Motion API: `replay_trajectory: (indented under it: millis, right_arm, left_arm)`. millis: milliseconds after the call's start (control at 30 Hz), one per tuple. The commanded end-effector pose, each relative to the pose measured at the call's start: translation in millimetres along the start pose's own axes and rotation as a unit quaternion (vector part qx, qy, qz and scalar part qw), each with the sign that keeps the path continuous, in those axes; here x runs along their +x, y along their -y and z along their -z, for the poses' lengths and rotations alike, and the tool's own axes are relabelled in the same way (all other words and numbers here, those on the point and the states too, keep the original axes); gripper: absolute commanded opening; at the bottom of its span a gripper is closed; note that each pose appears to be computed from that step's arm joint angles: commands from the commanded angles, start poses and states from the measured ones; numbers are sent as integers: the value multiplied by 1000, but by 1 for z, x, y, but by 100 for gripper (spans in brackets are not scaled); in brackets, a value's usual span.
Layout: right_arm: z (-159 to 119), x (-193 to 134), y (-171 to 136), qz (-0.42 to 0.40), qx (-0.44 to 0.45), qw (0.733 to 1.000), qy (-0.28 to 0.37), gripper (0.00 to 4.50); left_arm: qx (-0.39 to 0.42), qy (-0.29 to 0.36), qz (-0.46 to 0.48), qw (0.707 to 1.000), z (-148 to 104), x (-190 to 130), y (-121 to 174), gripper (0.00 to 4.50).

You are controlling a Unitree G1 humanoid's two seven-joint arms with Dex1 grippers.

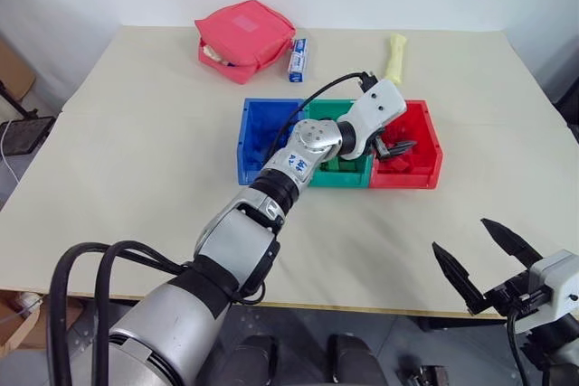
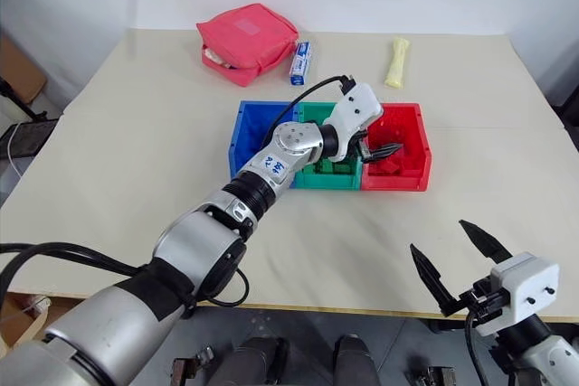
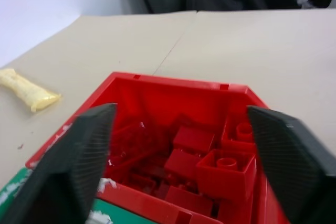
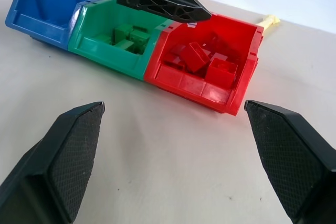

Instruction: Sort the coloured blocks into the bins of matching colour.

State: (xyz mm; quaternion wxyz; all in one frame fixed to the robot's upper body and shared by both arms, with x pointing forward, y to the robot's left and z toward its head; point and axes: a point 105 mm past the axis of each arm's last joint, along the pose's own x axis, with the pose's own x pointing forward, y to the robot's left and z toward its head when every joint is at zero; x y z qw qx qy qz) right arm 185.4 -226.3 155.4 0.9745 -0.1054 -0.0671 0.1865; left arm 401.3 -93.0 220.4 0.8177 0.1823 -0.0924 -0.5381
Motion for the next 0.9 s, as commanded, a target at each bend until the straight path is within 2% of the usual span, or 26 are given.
replay_trajectory:
  millis: [33,100,233,367,433,567,767,900]
  right_arm:
    - [-4,2,-2,-27,-17,999,14,450]
    - [-2,8,-2,-63,-23,998,16,450]
    - [-2,18,0,-132,-33,991,16,450]
    - [3,24,7,-181,-45,982,3,450]
    - [5,31,13,-207,-53,977,-2,450]
    - [5,54,20,-244,-60,968,7,450]
    - [15,63,22,-257,-52,965,3,450]
    - [18,65,23,-257,-50,965,2,450]
  left_arm:
    - [22,59,26,998,-16,-20,-7,447]
    - [38,80,68,994,-4,-56,-4,447]
    - [53,62,114,990,22,-118,7,447]
    - [59,49,139,987,28,-161,19,447]
    - [42,35,137,989,31,-186,23,447]
    - [14,-27,130,991,51,-245,43,447]
    - [-42,-72,28,996,85,-287,51,447]
    - [-36,-83,-25,996,94,-293,41,447]
